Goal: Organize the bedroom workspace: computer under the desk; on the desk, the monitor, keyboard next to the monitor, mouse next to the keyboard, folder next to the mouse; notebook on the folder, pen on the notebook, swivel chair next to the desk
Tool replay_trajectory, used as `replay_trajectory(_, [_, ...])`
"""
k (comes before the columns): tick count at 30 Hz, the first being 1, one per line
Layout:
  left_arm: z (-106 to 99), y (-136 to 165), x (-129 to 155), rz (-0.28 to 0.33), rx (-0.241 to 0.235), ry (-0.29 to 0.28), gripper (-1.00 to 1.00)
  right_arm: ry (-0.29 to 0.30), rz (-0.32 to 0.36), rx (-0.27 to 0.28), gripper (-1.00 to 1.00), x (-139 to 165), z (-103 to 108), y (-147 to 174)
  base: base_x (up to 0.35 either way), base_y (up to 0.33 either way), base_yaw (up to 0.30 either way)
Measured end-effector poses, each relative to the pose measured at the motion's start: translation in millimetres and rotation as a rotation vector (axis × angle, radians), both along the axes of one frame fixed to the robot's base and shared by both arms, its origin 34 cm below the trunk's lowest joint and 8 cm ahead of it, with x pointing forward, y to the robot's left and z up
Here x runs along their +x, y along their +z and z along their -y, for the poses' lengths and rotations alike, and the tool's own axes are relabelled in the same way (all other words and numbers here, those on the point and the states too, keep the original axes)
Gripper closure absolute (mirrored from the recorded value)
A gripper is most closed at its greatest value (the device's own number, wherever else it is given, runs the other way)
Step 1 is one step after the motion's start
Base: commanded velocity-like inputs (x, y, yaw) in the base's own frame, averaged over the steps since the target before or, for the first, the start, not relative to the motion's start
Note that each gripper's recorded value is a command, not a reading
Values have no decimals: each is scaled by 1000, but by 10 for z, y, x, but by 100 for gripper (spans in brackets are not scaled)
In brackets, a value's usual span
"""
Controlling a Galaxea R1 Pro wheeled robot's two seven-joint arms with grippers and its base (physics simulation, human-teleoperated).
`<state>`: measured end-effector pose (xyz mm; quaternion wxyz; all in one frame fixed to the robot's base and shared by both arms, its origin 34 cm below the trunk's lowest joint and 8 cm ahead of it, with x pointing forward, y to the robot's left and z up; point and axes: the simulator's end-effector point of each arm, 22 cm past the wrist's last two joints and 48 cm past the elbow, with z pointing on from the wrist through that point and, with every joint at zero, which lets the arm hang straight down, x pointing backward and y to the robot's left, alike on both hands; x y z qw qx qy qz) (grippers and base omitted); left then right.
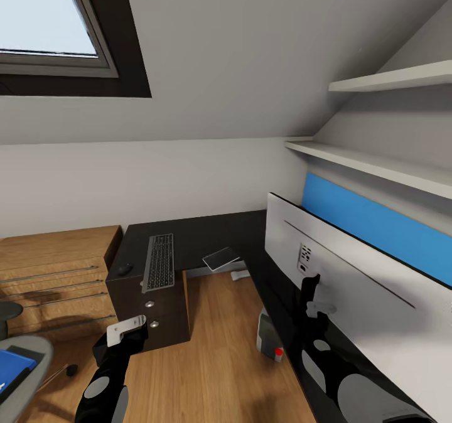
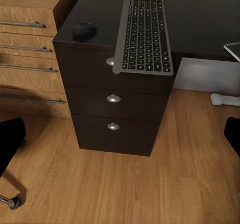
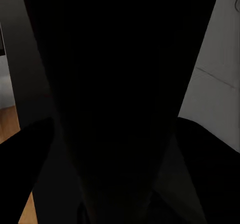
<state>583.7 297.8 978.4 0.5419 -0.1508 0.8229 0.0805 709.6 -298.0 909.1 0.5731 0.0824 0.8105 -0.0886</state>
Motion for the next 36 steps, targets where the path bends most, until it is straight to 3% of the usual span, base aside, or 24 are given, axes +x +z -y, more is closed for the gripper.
replay_trajectory(14, [0, -2, 2, 0, 0, 0, -100, 0, 1, 0, 100, 1, 1, -1, -50, 0, 0])
replay_trajectory(36, [0, -4, 4, -1, 0, 0, -100, 0, 18, 0, 100, 15, 1, 31, -288, 0, 0])
